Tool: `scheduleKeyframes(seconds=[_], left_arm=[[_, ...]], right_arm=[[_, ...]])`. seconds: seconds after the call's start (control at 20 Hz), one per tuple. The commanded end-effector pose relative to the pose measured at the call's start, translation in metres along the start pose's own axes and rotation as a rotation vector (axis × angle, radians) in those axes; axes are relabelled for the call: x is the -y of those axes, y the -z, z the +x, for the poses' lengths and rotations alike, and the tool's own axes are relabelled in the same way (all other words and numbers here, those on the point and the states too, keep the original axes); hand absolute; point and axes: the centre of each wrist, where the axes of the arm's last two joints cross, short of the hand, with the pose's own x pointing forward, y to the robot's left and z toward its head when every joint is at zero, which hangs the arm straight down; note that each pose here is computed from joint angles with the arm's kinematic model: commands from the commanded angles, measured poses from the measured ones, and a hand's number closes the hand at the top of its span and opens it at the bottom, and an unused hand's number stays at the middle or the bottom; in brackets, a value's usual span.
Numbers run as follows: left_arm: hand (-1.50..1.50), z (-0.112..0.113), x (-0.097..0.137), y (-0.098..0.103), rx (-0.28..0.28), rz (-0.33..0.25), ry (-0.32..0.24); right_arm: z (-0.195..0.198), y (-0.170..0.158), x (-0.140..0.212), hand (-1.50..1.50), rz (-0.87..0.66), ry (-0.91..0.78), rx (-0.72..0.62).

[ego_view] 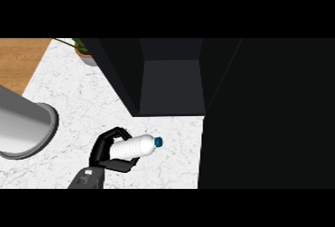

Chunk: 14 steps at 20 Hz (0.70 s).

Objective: Pick up the bottled water, place it into the cabinet and close the cabinet

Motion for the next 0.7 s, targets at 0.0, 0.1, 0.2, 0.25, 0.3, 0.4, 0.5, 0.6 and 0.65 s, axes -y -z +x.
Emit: scheduleKeyframes(seconds=[0.0, 0.1, 0.2, 0.25, 0.3, 0.4, 0.5, 0.6, 0.65], left_arm=[[1.50, 0.009, 0.024, 0.027, 0.021, -0.040, -0.058], [1.50, 0.009, 0.027, 0.017, 0.025, -0.042, -0.048], [1.50, 0.021, 0.037, 0.029, 0.019, -0.056, -0.069], [1.50, 0.024, 0.046, 0.033, 0.009, -0.055, -0.076], [1.50, 0.035, 0.053, 0.051, 0.024, -0.038, -0.096], [1.50, 0.048, 0.065, 0.059, 0.016, -0.014, -0.056], [1.50, 0.064, 0.083, 0.074, 0.008, -0.051, -0.053], [1.50, 0.076, 0.095, 0.088, -0.006, -0.048, -0.047], [1.50, 0.086, 0.091, 0.105, -0.004, -0.034, -0.040]], right_arm=[[0.036, 0.008, 0.003, -1.50, 0.032, -0.005, 0.038], [0.039, 0.012, 0.008, -1.50, 0.015, -0.018, 0.035], [0.037, 0.007, 0.005, -1.50, -0.020, -0.020, 0.039], [0.034, 0.003, -0.006, -1.50, 0.003, -0.019, 0.016], [0.028, 0.004, 0.003, -1.50, -0.001, -0.017, 0.034], [0.020, 0.004, 0.005, -1.50, 0.003, -0.015, 0.048], [0.024, 0.006, 0.003, -1.50, -0.007, 0.001, 0.034], [0.017, 0.000, 0.008, -1.50, -0.006, -0.003, 0.035], [0.037, 0.000, -0.001, -1.50, -0.010, -0.001, 0.032]])
